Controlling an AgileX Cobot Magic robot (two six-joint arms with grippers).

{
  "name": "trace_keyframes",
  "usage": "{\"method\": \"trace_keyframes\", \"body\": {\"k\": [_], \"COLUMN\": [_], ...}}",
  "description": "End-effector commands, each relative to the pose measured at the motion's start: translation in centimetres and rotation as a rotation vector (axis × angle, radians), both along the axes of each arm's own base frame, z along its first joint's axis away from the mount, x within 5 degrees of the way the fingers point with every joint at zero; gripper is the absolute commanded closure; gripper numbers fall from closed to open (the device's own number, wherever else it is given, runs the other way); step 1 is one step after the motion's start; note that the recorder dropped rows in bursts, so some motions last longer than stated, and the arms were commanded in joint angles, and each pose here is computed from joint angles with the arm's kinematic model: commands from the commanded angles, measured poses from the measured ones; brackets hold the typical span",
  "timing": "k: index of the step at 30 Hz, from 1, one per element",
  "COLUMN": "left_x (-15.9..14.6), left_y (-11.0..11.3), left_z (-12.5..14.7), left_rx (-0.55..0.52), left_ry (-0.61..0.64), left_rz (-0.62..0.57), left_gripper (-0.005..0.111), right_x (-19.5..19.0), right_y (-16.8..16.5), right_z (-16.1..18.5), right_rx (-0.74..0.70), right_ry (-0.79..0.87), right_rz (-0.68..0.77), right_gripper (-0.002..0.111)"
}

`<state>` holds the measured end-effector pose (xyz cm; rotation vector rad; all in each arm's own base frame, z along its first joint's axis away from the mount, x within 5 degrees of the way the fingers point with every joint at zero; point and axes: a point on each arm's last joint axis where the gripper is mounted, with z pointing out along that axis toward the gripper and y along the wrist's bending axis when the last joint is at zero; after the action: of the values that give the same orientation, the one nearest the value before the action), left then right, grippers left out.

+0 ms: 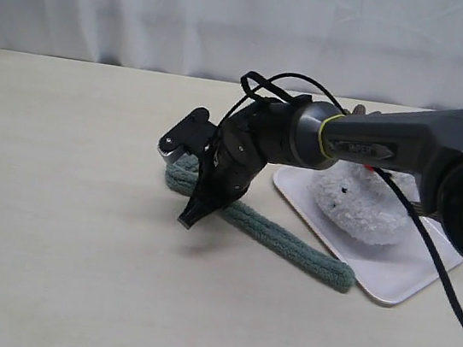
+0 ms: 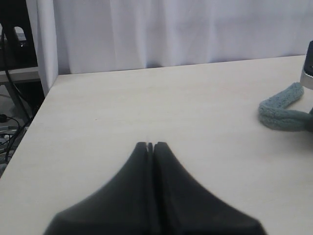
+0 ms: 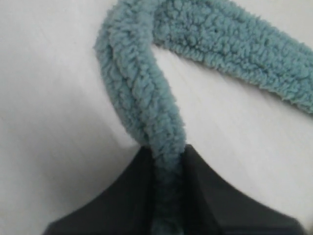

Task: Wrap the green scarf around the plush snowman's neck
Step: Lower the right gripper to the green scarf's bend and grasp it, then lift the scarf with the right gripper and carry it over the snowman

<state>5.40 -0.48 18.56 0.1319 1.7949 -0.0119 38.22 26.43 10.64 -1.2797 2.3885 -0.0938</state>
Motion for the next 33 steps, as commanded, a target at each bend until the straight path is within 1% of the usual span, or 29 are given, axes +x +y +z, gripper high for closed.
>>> {"method": "trace_keyframes", "body": {"k": [1,5,8,12,17,22,26,29,33], "left_x": [0.0,0.0,0.0,0.0,0.0,0.0,0.0,0.0,0.0], "left_y": [0.0,0.0,0.0,0.0,0.0,0.0,0.0,0.0,0.0], "left_z": [0.0,0.0,0.0,0.0,0.0,0.0,0.0,0.0,0.0], "left_rx": [-0.001,-0.001,-0.001,-0.001,-0.001,-0.001,-0.001,-0.001,-0.001], "left_ry": [-0.006,-0.006,-0.006,-0.006,-0.006,-0.006,-0.006,-0.006,-0.006], "left_rz": [0.0,0.0,0.0,0.0,0.0,0.0,0.0,0.0,0.0], "left_gripper": [0.107,0.107,0.107,0.107,0.107,0.107,0.107,0.107,0.107], "right_x": [-0.9,-1.4,-2.1,-3.7,-6.1,-8.0,-9.5,-10.6,-11.6], "right_y": [-0.8,-0.3,0.5,1.3,1.0,-0.8,-2.8,-4.5,-6.9], "right_z": [-1.6,0.7,3.5,8.2,13.9,19.2,22.9,25.0,27.2], "right_rx": [-0.113,-0.078,-0.022,0.024,0.05,0.087,0.088,0.064,-0.006], "right_ry": [0.099,0.087,0.057,-0.001,-0.043,-0.097,-0.153,-0.188,-0.248], "right_rz": [0.022,0.015,0.019,0.051,0.071,0.057,0.011,-0.025,-0.122], "right_gripper": [0.104,0.104,0.104,0.104,0.104,0.104,0.104,0.104,0.104]}}
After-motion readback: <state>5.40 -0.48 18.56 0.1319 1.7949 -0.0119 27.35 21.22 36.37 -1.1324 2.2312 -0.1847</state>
